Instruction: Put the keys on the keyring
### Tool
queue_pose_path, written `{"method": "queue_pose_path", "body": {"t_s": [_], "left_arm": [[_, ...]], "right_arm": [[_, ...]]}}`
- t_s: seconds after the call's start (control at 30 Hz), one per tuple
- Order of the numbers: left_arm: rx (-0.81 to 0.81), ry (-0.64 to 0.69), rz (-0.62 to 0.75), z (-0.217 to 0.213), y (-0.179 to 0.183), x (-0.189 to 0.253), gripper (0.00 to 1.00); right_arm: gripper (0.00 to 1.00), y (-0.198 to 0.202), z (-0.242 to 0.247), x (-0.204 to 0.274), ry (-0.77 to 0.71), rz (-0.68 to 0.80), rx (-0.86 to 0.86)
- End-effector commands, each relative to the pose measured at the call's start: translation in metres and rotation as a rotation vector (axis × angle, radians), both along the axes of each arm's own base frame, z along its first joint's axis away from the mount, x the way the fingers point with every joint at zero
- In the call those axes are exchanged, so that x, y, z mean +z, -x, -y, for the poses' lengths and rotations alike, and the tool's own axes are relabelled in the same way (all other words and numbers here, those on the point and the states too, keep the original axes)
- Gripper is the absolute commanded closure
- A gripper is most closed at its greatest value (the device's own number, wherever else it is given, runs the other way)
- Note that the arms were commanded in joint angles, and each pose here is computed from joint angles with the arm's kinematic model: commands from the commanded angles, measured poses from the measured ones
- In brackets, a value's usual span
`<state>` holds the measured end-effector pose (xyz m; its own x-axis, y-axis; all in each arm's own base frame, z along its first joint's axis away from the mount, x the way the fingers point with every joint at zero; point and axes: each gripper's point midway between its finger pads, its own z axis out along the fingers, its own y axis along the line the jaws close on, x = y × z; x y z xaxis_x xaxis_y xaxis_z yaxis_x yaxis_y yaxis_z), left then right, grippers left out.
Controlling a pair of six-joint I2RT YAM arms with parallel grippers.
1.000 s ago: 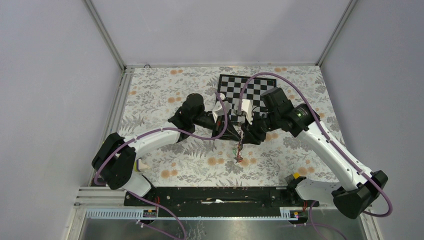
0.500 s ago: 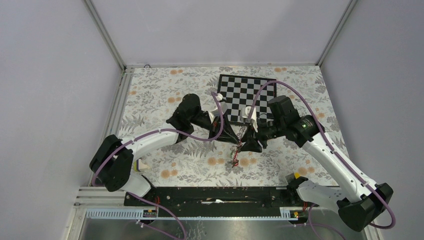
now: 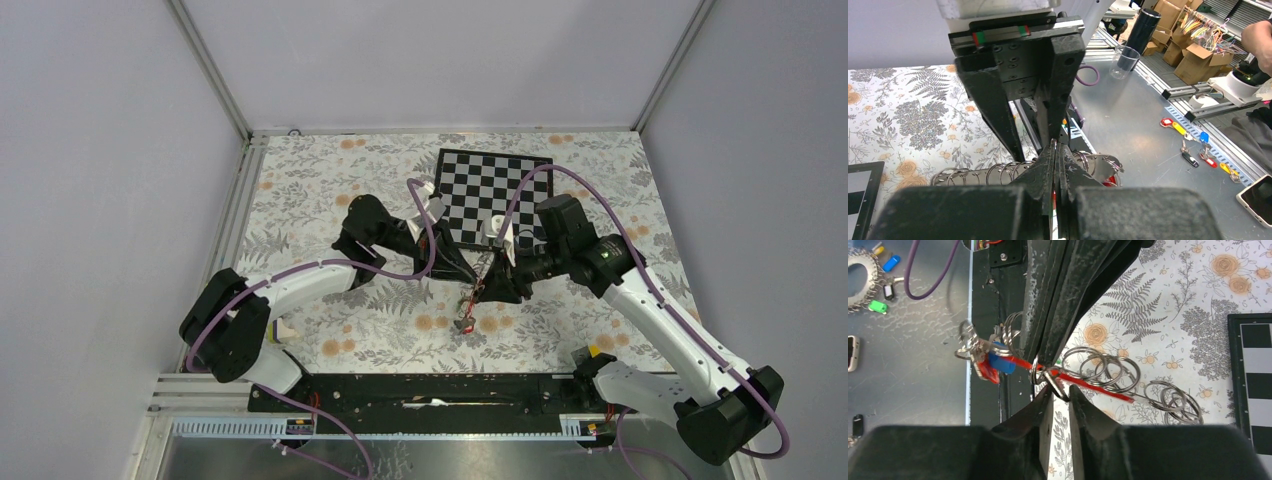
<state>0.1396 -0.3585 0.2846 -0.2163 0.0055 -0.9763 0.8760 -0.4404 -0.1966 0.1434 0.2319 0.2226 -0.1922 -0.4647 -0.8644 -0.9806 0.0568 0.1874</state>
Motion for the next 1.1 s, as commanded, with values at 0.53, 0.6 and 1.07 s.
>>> {"method": "queue_pose_path", "body": {"t_s": [0.53,0.6,1.07], "left_arm": [[0.105,0.056,0.001,0.005,-0.015,0.002,1.00],[0.108,0.057,0.004,0.003,-0.016,0.001,1.00],[0.138,0.059,0.018,-0.003,-0.024,0.004,1.00]], "right_arm": [[1.00,-0.005,-0.009,0.006,-0.052,-0.032,0.003],[1.00,-0.005,-0.007,0.006,-0.053,-0.024,-0.004],[1.00,-0.009,0.004,0.004,-0.045,0.016,-0.059]]}}
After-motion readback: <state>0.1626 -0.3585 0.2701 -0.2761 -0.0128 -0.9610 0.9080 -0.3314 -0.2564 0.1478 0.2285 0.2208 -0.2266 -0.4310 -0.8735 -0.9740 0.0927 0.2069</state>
